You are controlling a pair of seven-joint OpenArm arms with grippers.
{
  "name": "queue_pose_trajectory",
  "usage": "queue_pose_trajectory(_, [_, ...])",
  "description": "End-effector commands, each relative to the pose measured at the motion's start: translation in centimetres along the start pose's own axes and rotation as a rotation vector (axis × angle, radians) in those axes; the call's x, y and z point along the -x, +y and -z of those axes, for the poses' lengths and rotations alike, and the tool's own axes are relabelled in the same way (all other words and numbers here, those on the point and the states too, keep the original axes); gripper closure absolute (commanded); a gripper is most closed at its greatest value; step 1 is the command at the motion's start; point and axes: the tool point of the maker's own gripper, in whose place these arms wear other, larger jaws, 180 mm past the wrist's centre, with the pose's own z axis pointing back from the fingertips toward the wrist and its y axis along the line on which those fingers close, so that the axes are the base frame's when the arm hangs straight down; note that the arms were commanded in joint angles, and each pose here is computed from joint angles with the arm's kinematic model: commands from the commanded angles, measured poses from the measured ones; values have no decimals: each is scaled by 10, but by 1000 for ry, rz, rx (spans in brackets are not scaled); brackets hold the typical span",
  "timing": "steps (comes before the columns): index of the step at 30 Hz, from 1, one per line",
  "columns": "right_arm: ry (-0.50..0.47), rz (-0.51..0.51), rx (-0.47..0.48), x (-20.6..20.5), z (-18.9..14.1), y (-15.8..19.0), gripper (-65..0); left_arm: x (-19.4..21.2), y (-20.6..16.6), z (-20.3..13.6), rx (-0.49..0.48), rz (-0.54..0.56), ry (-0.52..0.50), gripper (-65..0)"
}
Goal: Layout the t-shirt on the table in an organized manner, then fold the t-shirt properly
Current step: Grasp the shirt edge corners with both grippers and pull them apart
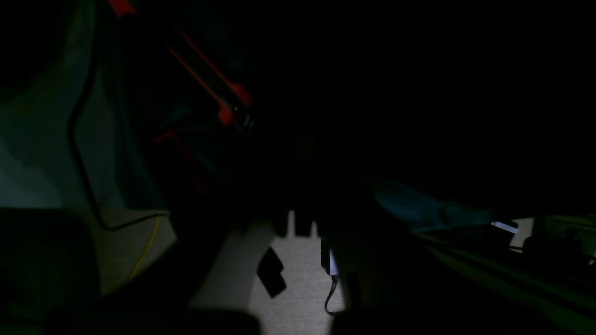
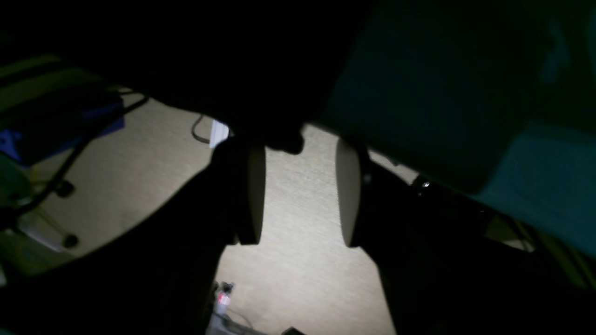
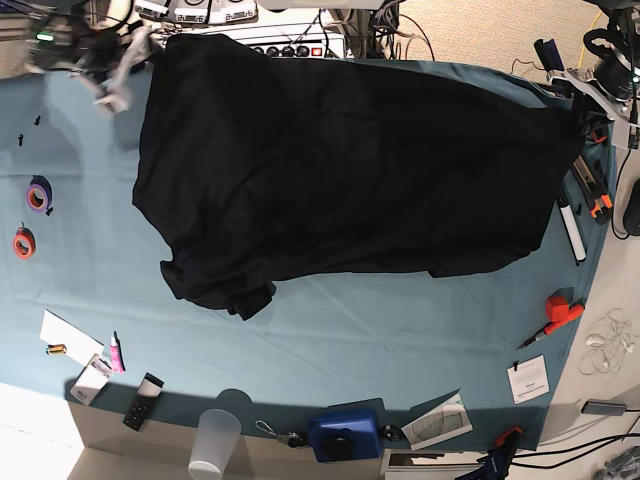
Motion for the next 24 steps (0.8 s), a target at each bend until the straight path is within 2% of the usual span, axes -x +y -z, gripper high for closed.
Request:
queue_pose_trajectory(1, [-63,-19,-10,-15,-4,2,-253,-10,1,-4,1,18,-34,0])
queue_pose_trajectory(3, [-78,-20,-40,-19,-2,9,-239,-10,1,-4,1,18,-34,0])
queue_pose_trajectory(4, [-93,-18,-55,-21,-2,12,-208,-10,1,-4,1,17,-34,0])
queue_pose_trajectory(8, [-150,-9,-87,-34,-4,16,-18,-10,1,-4,1,17,-34,0])
queue_pose_trajectory(9, [-166,-6,-102,-38,-5,19,0,-10,1,-4,1,17,-34,0])
queue_pose_trajectory(13, [-219,7,-170,-48,-14,31,0,-10,1,-4,1,17,-34,0])
queue_pose_trajectory(16, [-299,-1,-177,-65,-36,32,0,-10,1,-4,1,17,-34,0])
queue_pose_trajectory(19, [-396,-26,-117,-82,-67,22,0,-10,1,-4,1,17,-34,0])
queue_pose_trajectory(24, [-498,-26,12,-92,-108,-2,0,-10,1,-4,1,17,-35,0])
